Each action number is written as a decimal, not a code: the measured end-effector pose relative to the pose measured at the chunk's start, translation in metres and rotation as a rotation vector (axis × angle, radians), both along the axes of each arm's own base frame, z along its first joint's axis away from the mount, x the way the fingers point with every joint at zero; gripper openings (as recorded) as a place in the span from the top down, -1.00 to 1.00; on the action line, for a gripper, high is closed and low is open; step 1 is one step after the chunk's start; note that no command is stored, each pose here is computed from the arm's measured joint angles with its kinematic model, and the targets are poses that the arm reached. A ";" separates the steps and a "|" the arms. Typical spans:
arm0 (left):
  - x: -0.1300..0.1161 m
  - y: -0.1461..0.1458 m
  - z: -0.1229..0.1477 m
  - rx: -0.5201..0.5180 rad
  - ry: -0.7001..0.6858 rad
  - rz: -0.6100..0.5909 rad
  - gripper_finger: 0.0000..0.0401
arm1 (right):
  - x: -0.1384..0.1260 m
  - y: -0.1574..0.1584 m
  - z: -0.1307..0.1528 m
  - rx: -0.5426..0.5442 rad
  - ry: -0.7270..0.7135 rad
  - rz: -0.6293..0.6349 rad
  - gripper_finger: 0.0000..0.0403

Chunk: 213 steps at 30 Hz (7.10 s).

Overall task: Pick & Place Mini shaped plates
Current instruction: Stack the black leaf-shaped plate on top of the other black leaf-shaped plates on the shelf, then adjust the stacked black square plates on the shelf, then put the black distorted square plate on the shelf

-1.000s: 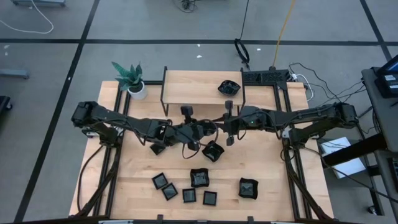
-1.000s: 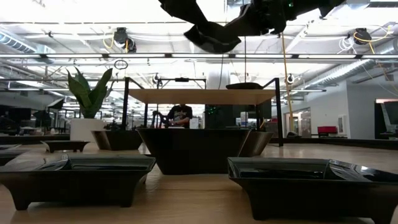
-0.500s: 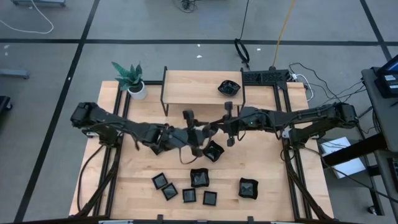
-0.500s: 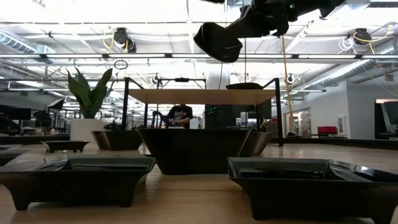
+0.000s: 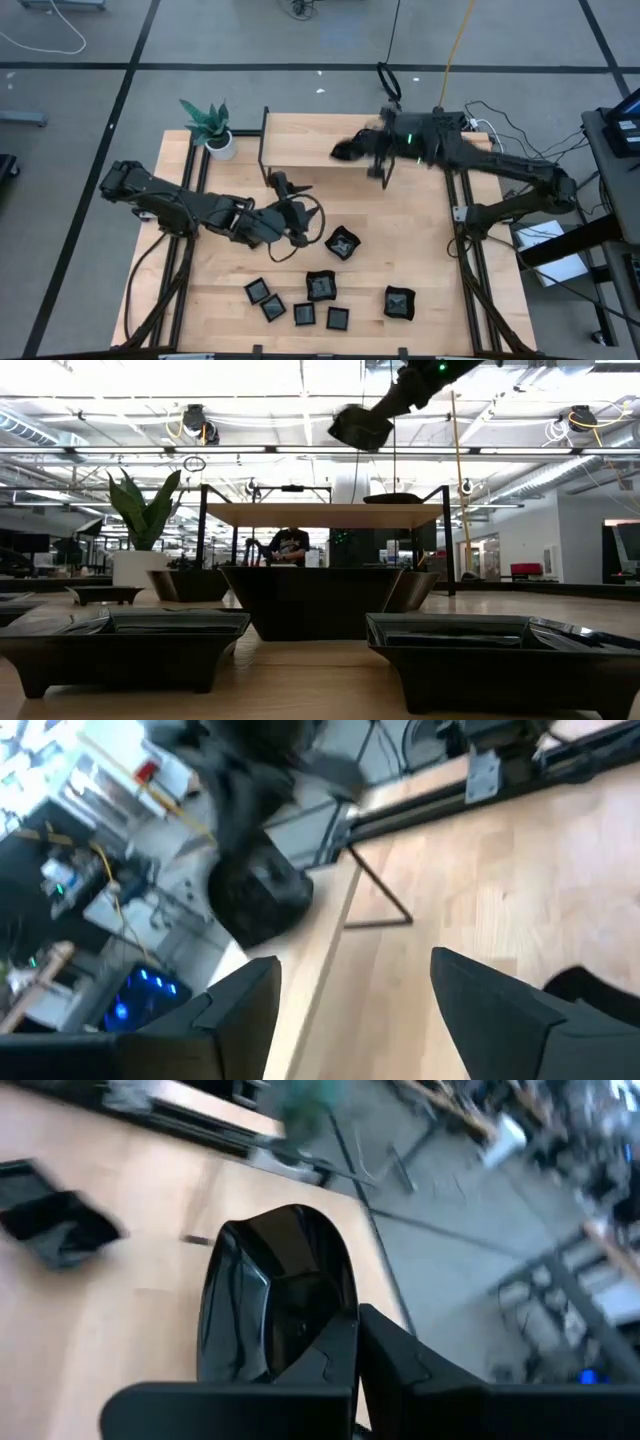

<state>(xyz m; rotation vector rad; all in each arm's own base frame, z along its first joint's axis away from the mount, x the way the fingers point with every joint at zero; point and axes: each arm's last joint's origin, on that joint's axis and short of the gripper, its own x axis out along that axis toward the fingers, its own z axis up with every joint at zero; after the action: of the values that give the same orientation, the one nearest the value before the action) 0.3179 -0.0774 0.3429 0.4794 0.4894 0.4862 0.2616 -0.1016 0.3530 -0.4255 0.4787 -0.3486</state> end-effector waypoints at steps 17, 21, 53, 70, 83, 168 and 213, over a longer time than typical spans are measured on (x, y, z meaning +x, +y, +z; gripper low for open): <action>-0.004 0.033 -0.011 -0.078 0.075 0.150 -0.10 | -0.045 -0.133 -0.033 0.593 0.124 -0.108 1.00; -0.004 0.036 -0.011 -0.083 0.073 0.160 -0.11 | -0.041 -0.133 -0.036 0.603 0.132 -0.107 1.00; -0.004 0.035 -0.014 -0.137 0.084 0.135 -0.12 | -0.028 -0.081 -0.020 0.440 0.157 -0.086 0.81; -0.004 0.035 -0.014 -0.164 0.080 0.123 -0.12 | -0.015 -0.051 -0.086 0.342 0.326 -0.099 1.00; -0.004 0.035 -0.014 -0.163 0.082 0.122 -0.12 | -0.014 -0.064 -0.081 0.271 0.227 -0.180 1.00; -0.097 0.103 -0.193 -0.987 0.234 0.546 0.72 | -0.145 0.096 -0.137 0.187 -0.558 0.548 0.55; -0.096 0.238 0.011 -0.863 -0.135 0.526 0.97 | -0.144 0.096 -0.138 0.192 -0.545 0.545 0.55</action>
<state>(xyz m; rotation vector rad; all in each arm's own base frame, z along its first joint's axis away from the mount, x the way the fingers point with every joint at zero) 0.2223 0.1604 0.3537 -0.5244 0.6414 0.7434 0.1179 -0.0058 0.2148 -0.2440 -0.1435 0.1148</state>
